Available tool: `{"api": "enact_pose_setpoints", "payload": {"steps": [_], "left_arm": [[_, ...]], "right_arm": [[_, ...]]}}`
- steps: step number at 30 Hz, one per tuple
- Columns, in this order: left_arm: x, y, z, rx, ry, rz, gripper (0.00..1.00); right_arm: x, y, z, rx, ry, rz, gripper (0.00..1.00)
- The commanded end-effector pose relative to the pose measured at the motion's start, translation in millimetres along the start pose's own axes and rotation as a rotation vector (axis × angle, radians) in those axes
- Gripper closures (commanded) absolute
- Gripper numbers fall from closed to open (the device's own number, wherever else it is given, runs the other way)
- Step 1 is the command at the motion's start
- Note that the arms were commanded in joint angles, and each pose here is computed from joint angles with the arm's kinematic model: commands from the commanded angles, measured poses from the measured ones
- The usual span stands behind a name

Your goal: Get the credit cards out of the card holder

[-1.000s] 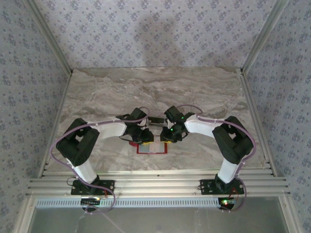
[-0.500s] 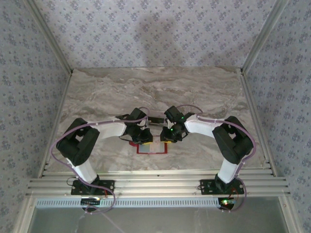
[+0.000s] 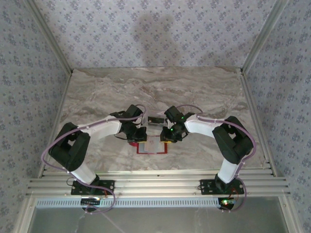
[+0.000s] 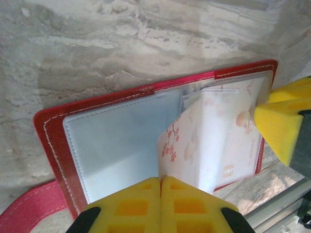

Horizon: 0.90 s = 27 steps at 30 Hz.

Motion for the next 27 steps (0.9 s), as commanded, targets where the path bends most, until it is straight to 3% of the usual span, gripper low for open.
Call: {"api": "enact_pose_setpoints", "payload": {"steps": [1,7,13,20,27], "left_arm": [[0,-3,-19,0.043,0.076,0.096,0.95],[-13,-1,-36,0.108,0.111,0.294,0.99],[-20,13,-49,0.195,0.234,0.483,1.0],[-36,37,-61,0.197,0.288,0.704,1.0],[-55,29,-55,0.346,0.266,1.104,1.0]], "right_arm": [[-10,-6,1,0.019,-0.074,0.012,0.73],[-9,-5,-2,0.014,-0.074,0.011,0.73],[-9,-4,-6,0.011,-0.073,0.007,0.73],[-10,-5,-17,-0.01,-0.087,0.0,0.73],[-16,-5,-41,-0.046,-0.103,0.027,0.73]]}}
Point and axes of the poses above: each hand's point on the last joint's axis, 136 mm out from that joint toward the fingers, its own z axis out along the fingers, its own x axis along the line the jaws close on, y = z × x, the point moved 8 cm from there along -z, back along the fingers, and after that the axes turned 7 degrees about z, right-handed, at the moved point
